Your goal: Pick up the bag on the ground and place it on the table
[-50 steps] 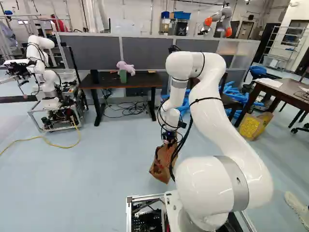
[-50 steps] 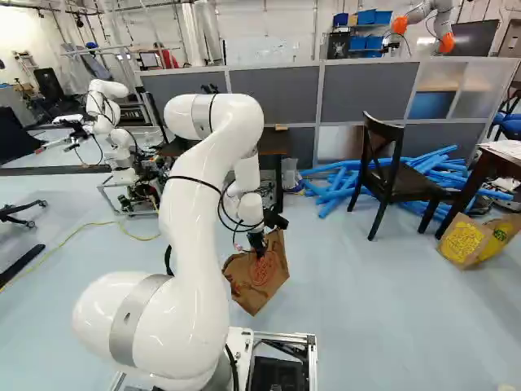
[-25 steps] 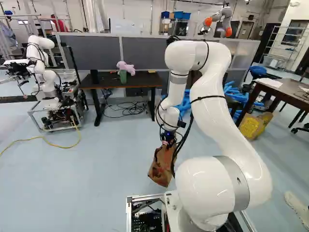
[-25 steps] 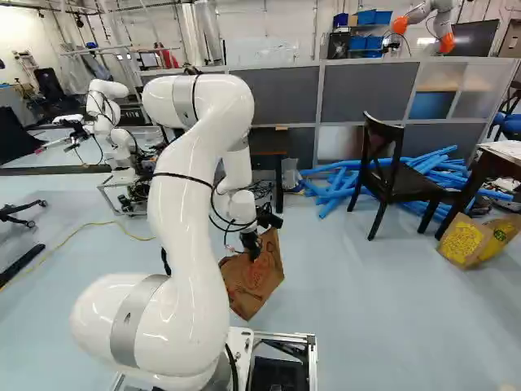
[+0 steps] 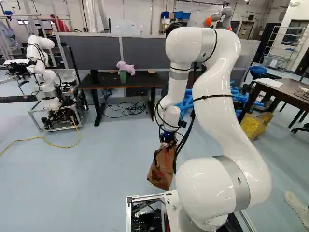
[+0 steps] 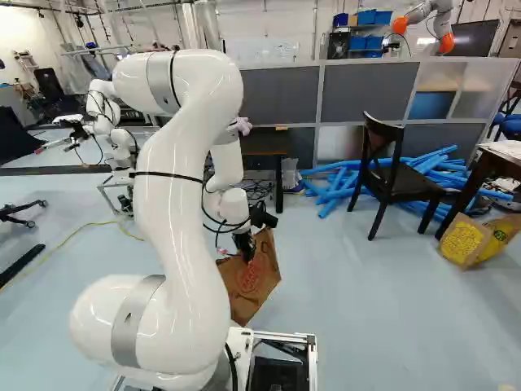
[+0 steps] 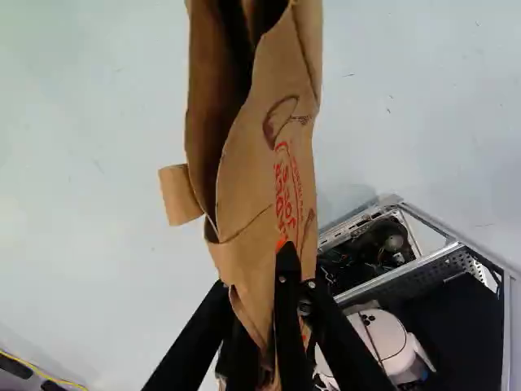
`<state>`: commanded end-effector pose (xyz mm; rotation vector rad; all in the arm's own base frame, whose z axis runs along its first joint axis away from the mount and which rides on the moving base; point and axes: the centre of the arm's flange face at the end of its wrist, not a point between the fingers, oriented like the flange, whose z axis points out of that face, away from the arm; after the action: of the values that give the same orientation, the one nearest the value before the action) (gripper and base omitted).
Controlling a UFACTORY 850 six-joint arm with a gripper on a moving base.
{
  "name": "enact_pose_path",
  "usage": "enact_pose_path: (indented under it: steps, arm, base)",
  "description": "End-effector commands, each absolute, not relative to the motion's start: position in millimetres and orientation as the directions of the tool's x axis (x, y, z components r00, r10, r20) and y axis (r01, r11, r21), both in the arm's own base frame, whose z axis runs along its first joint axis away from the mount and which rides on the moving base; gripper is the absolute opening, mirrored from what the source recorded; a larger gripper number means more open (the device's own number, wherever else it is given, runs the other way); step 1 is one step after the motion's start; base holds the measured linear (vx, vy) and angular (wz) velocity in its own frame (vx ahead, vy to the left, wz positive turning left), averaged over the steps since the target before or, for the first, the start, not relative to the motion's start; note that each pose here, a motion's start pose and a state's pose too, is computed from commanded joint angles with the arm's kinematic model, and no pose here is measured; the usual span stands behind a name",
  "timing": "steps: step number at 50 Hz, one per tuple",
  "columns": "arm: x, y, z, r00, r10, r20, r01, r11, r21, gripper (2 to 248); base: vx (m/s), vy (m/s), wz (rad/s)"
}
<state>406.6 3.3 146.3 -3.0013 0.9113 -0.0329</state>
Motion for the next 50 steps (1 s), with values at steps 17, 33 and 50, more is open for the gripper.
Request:
enact_pose_path:
  steps: [17,33,50]
  arm:
    - [387,5,171,0.833,-0.552,0.042,-0.552,-0.834,-0.025,21]
    - [377,5,195,0.831,-0.552,0.066,-0.551,-0.834,-0.042,21]
    - [366,5,219,0.831,-0.552,0.064,-0.55,-0.834,-0.047,21]
  base:
    - [0.0,0.0,0.0]
    - [0.0,0.0,0.0]
    - [0.0,0.0,0.0]
